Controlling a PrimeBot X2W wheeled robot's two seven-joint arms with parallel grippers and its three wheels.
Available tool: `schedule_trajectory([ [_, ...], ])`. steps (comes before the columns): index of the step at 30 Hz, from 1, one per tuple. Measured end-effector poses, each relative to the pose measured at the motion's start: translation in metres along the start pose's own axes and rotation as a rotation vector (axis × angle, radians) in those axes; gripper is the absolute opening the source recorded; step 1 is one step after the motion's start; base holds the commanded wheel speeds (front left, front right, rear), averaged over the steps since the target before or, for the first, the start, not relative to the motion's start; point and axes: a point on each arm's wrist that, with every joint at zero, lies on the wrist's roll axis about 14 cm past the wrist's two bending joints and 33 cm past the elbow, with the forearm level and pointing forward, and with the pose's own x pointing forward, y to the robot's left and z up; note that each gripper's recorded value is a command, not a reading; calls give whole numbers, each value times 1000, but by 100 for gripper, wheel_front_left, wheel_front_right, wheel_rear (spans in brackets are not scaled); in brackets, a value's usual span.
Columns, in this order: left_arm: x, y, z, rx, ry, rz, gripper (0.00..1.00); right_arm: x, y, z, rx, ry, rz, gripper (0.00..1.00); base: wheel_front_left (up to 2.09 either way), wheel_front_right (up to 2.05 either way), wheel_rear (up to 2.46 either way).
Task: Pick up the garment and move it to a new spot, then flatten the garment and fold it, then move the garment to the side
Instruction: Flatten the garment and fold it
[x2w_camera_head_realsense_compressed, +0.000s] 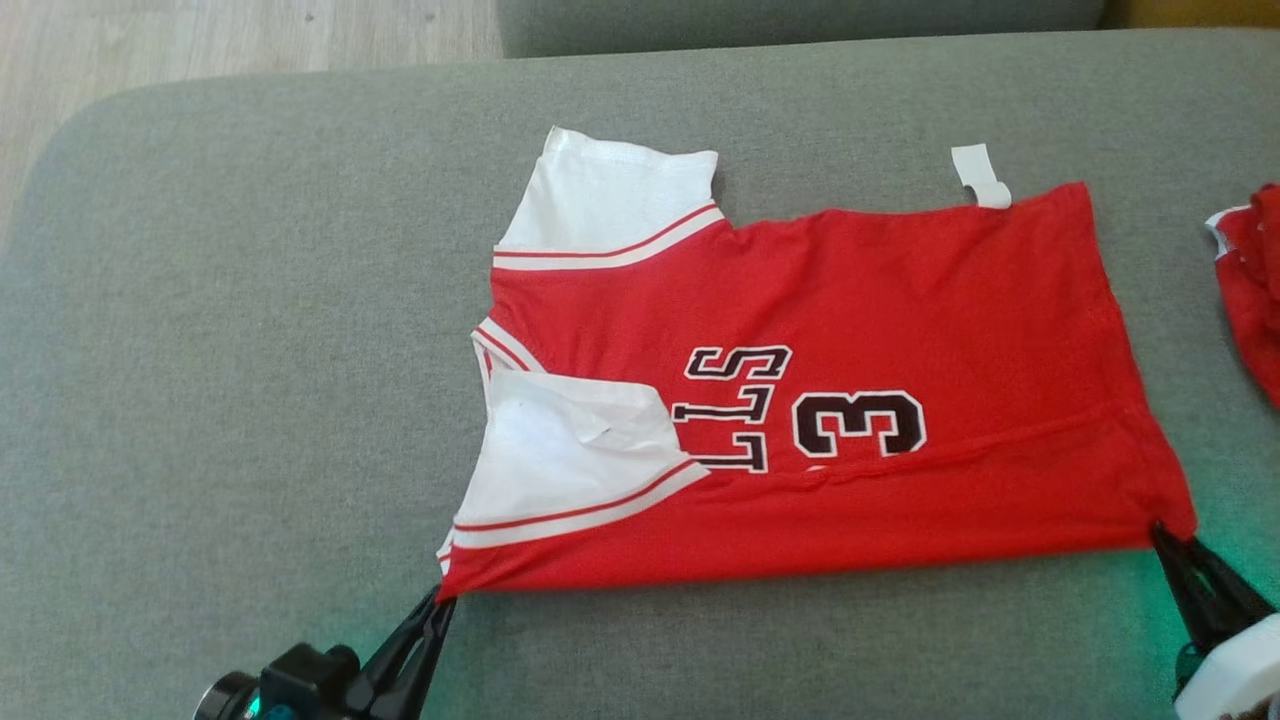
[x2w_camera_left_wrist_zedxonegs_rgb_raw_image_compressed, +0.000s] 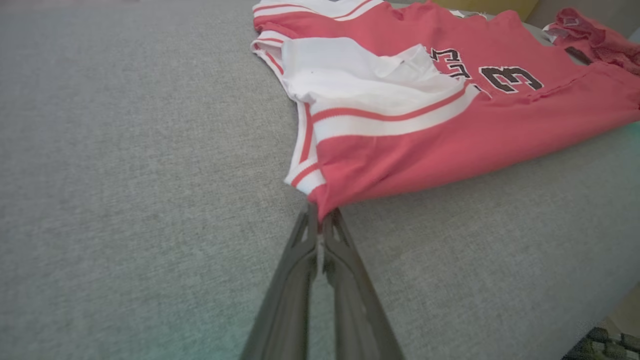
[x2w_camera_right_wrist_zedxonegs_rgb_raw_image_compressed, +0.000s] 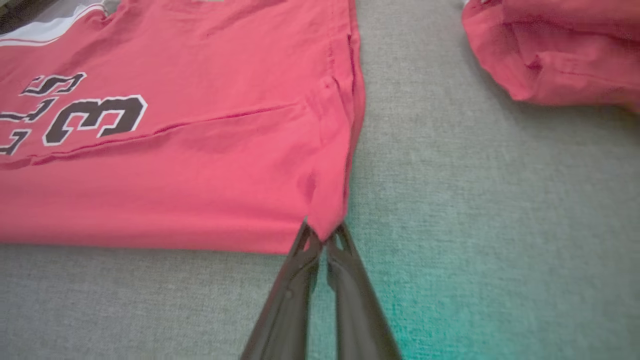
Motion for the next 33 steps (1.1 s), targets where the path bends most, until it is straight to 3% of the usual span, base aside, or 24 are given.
schedule_trajectory([
  [1,0,0,0,2,4,1,14,-1,-1,1,0,-4,-5,100,0,0,0],
  [2,0,1,0,6,10,5,69,-2,-3,3,-4,-6,-12,100,0,0,0],
  [3,1,1,1,10,11,3,100,-3,-4,7,-6,-15,-19,100,0,0,0],
  [11,18,10,63,46,-100,-36,100,-6,-4,43,-40,-148,-45,100,0,0,0],
  [17,75,15,176,219,-193,-158,100,8,6,59,-52,-175,-31,100,0,0,0],
  [20,112,13,202,216,-108,-198,100,17,6,68,-68,-182,-34,100,0,0,0],
  [26,176,7,211,94,141,-276,100,30,11,78,-78,-193,-28,100,0,0,0],
  [33,228,38,176,134,351,-209,100,28,-1,65,-91,-145,-72,100,0,0,0],
])
